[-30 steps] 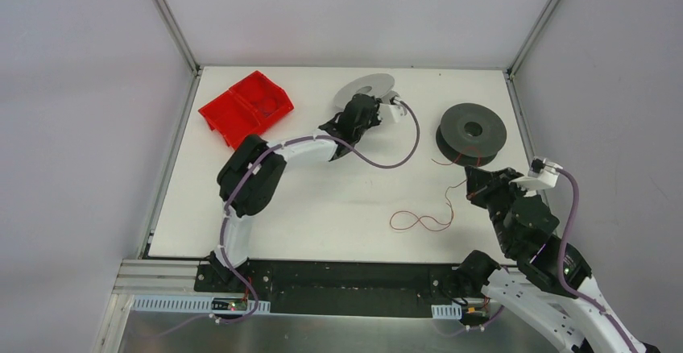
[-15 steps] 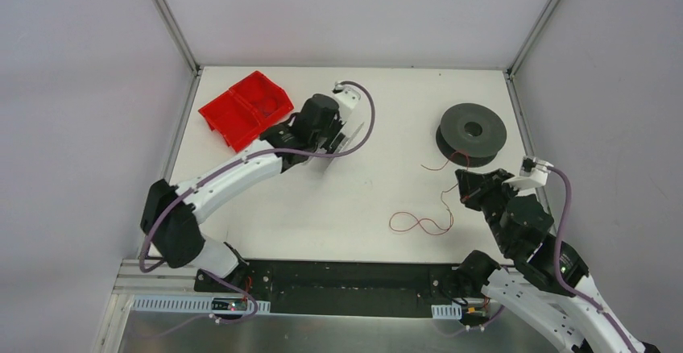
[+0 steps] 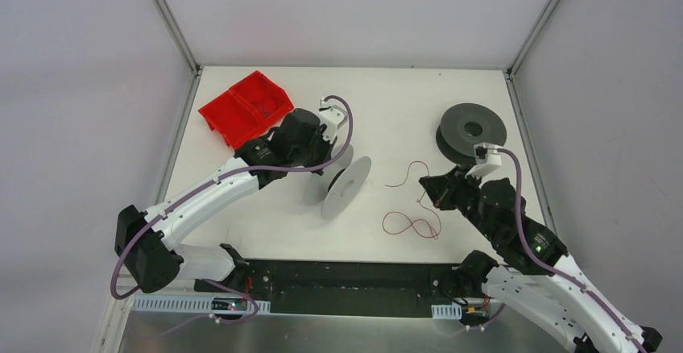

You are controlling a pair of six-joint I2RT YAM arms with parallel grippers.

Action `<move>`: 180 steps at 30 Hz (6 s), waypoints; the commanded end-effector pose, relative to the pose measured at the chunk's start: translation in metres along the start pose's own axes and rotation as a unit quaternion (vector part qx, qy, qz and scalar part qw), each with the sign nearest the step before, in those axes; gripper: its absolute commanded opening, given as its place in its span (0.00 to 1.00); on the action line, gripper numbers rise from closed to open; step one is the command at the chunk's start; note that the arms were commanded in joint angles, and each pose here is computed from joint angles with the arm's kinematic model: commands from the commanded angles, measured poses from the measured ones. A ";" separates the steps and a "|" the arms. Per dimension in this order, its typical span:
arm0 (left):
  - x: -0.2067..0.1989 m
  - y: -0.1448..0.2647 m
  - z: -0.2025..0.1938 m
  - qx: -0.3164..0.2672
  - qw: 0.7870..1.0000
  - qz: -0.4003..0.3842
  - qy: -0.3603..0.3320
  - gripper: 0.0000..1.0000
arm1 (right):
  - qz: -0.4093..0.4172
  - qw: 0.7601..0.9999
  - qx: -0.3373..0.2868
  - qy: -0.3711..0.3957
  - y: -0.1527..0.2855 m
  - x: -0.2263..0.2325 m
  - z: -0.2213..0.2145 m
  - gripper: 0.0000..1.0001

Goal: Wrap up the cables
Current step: Pick up the cable reel from the center of the board, then place the cable reel at the center of the board, then wrap the cable around the cable reel.

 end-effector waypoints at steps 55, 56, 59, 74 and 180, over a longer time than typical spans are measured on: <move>-0.053 0.090 0.039 -0.199 0.937 -0.270 -0.091 0.63 | 0.474 0.813 0.076 0.331 -0.014 0.114 -0.021 0.00; -0.054 0.088 0.038 -0.198 0.936 -0.276 -0.094 0.62 | 0.475 0.812 0.077 0.330 -0.014 0.114 -0.021 0.00; -0.058 0.087 0.038 -0.200 0.928 -0.297 -0.103 0.57 | 0.473 0.813 0.074 0.331 -0.014 0.113 -0.021 0.00; -0.031 0.078 0.033 -0.185 0.967 -0.163 -0.070 0.00 | 0.372 0.865 0.083 0.327 -0.037 0.091 -0.021 0.03; -0.004 0.057 -0.007 -0.050 0.997 -0.033 -0.039 0.41 | 0.250 0.833 0.124 0.478 -0.142 0.061 -0.024 0.00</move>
Point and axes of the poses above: each gripper's point midway between its finger pads, its own y axis back along the fingers, its own x axis along the line the jaws close on, z = x × y, the point moved 6 cm from there along y, back along the fingers, and after that the axes turned 14 degrees about -y, right-handed, at the moved point
